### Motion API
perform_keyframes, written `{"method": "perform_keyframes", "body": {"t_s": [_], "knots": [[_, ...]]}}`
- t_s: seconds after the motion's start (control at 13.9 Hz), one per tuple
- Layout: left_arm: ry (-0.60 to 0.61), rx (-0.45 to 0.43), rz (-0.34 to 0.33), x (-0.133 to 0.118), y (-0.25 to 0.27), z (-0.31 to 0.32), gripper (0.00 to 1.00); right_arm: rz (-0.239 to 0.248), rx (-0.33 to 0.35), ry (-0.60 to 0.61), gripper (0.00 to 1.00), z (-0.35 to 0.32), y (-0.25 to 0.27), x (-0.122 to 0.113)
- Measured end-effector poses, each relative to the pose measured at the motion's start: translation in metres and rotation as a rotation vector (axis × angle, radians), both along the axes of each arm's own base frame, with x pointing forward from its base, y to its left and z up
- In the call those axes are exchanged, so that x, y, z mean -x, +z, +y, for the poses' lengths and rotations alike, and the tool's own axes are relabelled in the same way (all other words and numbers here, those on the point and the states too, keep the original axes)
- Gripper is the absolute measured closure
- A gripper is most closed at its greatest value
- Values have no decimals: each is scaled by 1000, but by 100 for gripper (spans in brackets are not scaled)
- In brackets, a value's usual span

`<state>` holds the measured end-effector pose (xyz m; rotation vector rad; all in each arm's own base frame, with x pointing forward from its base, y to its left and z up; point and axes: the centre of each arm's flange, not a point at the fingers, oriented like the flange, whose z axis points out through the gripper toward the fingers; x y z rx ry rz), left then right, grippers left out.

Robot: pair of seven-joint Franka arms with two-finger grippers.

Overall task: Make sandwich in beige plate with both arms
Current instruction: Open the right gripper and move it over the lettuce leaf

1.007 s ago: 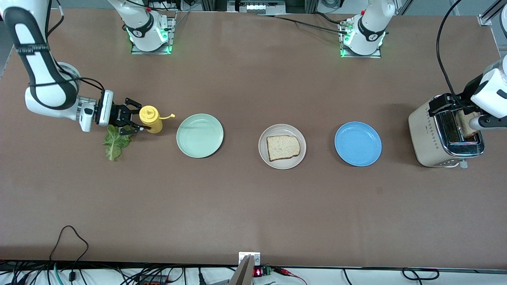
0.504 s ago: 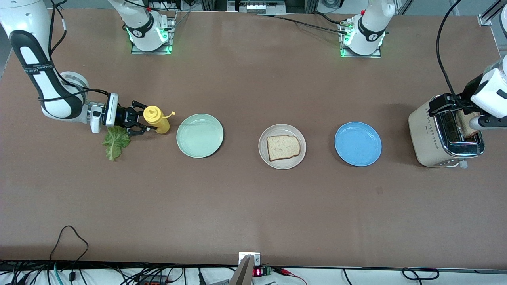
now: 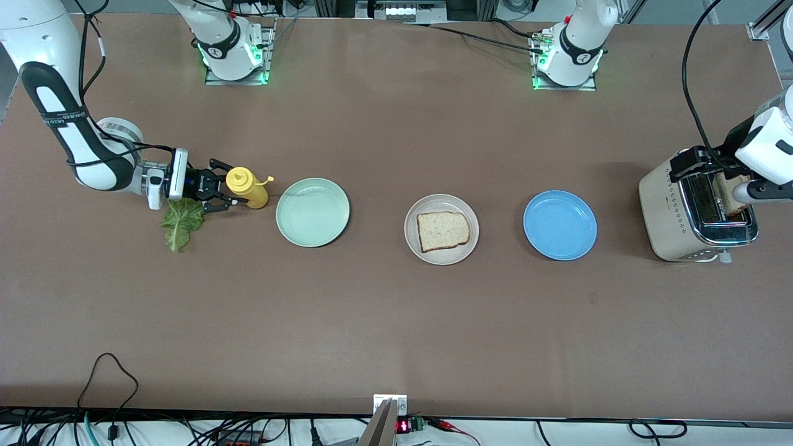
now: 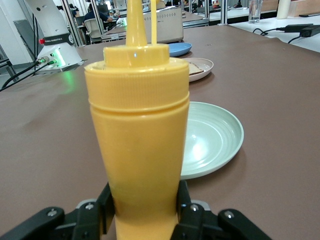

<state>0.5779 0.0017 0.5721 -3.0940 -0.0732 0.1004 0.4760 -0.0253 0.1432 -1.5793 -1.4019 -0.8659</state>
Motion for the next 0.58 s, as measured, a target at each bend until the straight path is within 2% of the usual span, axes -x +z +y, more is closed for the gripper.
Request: {"method": "perform_keyframes", "body": {"t_s": [0.14,0.29,0.5,0.58], "knots": [[-18,1,-1,0,0,-11,0,3,-3,-5,48,-1,-2,1],[-25,2,-1,0,1,-15,0,4,-8,-6,33,-1,-1,0],[-24,2,0,0,1,-15,0,0,-17,-6,1,-1,1,-2],[-24,2,1,1,0,-15,0,-6,-16,-9,0,-3,2,-5]]}}
